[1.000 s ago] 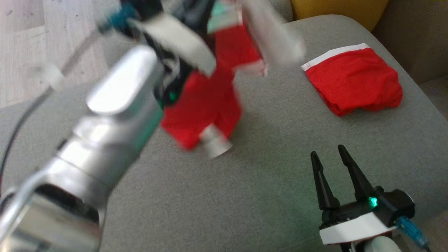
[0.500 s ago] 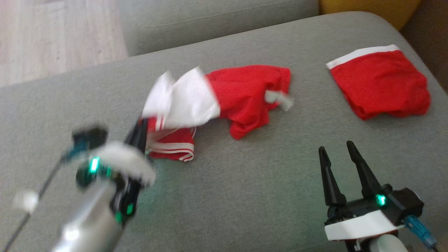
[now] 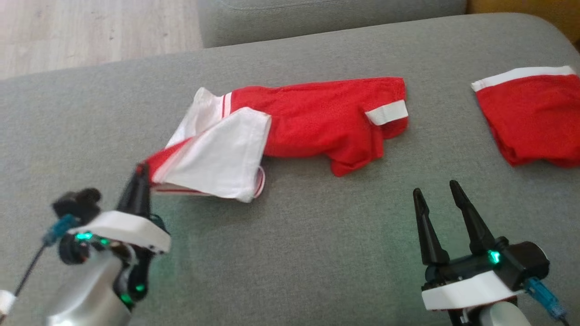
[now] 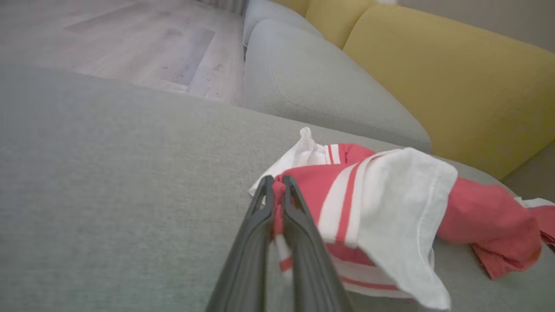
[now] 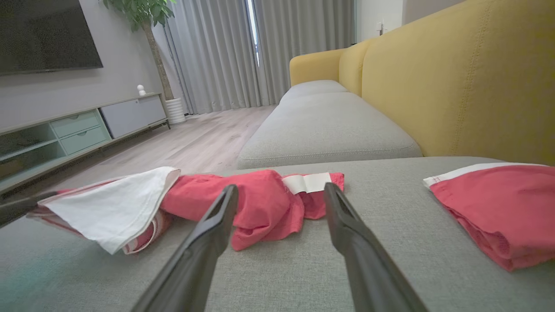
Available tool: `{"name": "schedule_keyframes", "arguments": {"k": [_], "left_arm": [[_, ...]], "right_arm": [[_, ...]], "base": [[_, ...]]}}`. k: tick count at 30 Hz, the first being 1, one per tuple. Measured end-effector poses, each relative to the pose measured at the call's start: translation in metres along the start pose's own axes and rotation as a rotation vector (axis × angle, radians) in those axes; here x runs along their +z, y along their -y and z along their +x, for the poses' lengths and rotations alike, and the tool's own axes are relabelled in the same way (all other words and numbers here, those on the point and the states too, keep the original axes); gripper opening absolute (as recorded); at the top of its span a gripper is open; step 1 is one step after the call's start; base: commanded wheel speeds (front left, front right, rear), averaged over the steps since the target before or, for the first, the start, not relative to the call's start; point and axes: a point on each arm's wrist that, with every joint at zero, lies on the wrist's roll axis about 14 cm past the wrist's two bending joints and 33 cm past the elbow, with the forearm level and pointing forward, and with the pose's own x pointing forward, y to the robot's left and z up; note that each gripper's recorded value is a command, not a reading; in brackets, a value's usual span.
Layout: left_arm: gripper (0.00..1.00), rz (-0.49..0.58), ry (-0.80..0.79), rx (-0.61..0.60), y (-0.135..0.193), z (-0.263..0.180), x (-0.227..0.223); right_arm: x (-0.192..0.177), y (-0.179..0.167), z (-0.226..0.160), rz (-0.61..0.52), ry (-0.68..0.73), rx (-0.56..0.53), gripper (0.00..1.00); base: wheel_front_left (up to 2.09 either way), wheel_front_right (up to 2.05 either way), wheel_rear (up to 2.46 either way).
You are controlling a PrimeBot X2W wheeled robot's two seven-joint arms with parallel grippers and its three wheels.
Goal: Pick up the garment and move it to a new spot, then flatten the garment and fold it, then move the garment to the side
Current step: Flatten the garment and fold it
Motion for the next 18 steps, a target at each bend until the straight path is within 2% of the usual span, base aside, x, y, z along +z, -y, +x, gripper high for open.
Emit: {"name": "schedule_keyframes", "arguments": {"k": [5, 6, 7, 13, 16, 18], "left_arm": [[0.0, 0.04, 0.086, 0.042, -0.017, -0.002, 0.034], [0.55, 0.05, 0.096, 0.045, -0.018, 0.0, 0.038], [1.0, 0.061, 0.102, 0.046, -0.018, 0.001, 0.041], [1.0, 0.164, 0.121, 0.095, -0.022, 0.005, 0.043], [1.0, 0.271, 0.185, 0.049, 0.0, 0.005, 0.053], [1.0, 0.337, 0.179, -0.019, 0.021, 0.001, 0.039]], "right_arm": [[-0.002, -0.009, 0.003, 0.004, -0.006, 0.03, 1.0], [-0.003, -0.01, 0.003, 0.004, -0.007, 0.033, 1.0], [-0.003, -0.01, 0.004, 0.005, -0.009, 0.034, 1.0], [-0.009, -0.01, 0.004, 0.008, -0.026, 0.033, 1.0], [-0.011, -0.008, 0.004, 0.009, -0.034, 0.028, 1.0], [-0.013, -0.007, 0.004, 0.009, -0.039, 0.025, 1.0]], "base": [[0.0, 0.0, 0.0], [0.0, 0.0, 0.0], [0.0, 0.0, 0.0], [0.0, 0.0, 0.0], [0.0, 0.0, 0.0], [0.0, 0.0, 0.0]]}}
